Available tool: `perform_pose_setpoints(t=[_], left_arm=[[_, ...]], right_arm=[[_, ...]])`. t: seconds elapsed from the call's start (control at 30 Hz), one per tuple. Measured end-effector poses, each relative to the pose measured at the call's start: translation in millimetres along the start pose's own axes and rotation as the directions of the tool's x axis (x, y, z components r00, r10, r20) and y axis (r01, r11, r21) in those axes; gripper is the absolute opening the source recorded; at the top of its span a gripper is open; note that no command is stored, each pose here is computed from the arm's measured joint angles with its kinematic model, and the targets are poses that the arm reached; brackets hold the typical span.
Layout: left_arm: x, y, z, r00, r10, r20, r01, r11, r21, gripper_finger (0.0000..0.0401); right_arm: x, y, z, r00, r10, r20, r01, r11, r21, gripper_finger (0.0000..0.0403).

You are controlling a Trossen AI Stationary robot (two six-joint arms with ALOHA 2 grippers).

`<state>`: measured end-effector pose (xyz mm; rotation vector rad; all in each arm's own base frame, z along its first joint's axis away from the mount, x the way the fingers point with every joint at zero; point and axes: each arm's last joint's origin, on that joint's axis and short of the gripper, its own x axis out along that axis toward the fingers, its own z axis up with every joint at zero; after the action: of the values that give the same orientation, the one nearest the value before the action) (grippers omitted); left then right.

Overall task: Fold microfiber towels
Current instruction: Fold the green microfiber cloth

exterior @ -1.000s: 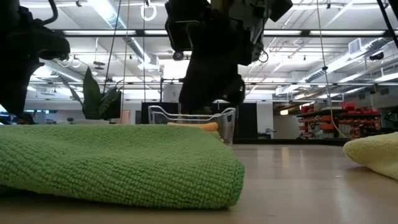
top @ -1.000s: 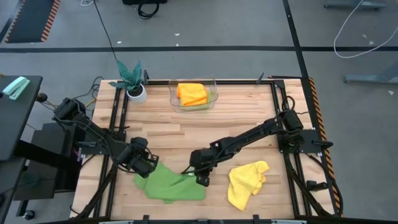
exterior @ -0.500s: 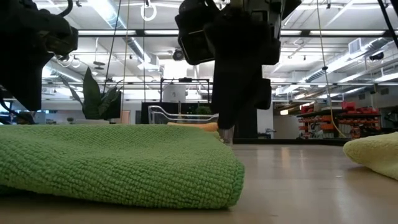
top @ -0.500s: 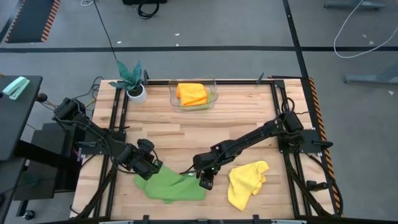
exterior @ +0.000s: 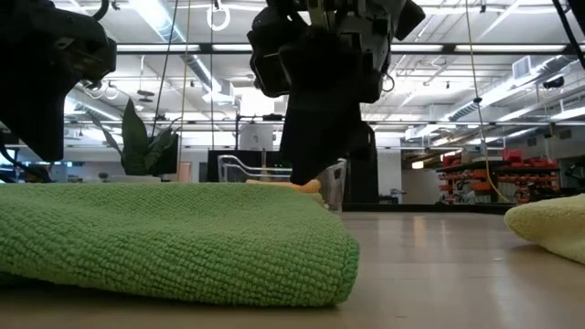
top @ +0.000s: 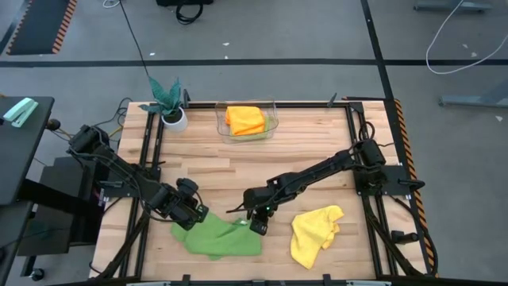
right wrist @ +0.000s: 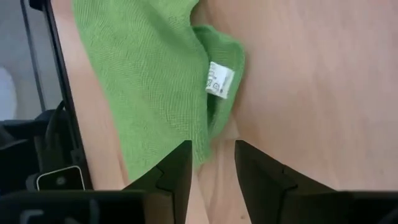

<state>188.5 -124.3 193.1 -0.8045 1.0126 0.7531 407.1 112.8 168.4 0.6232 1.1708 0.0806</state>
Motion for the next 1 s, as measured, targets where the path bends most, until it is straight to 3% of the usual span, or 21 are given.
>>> perform_pose_setpoints(t=[0.27, 0.43, 0.67, 0.83, 1.0], left_arm=[[0, -2, -1, 0.999, -0.023, -0.024, 0.022, 1.000, -0.009, 0.0011], [-1, -4, -3, 0.999, -0.046, -0.030, 0.045, 0.999, -0.009, 0.0025], [-1, -5, -3, 0.998, -0.047, -0.036, 0.047, 0.999, -0.009, 0.0028], [-1, -5, -3, 0.998, -0.047, -0.036, 0.047, 0.999, -0.010, 0.0016], [-1, -5, -3, 0.998, -0.048, -0.036, 0.047, 0.999, -0.011, 0.0014]], right_arm=[[22, -9, -3, 0.998, 0.013, -0.062, -0.013, 1.000, -0.004, 0.0128], [23, -5, 1, 0.998, 0.054, -0.019, -0.054, 0.998, -0.016, 0.0127], [28, -5, -1, 0.996, 0.077, -0.052, -0.077, 0.997, -0.015, 0.0116], [32, -2, -5, 0.994, 0.086, -0.071, -0.087, 0.996, -0.013, 0.0089], [30, 1, -6, 0.994, 0.092, -0.067, -0.093, 0.996, -0.011, 0.0033]])
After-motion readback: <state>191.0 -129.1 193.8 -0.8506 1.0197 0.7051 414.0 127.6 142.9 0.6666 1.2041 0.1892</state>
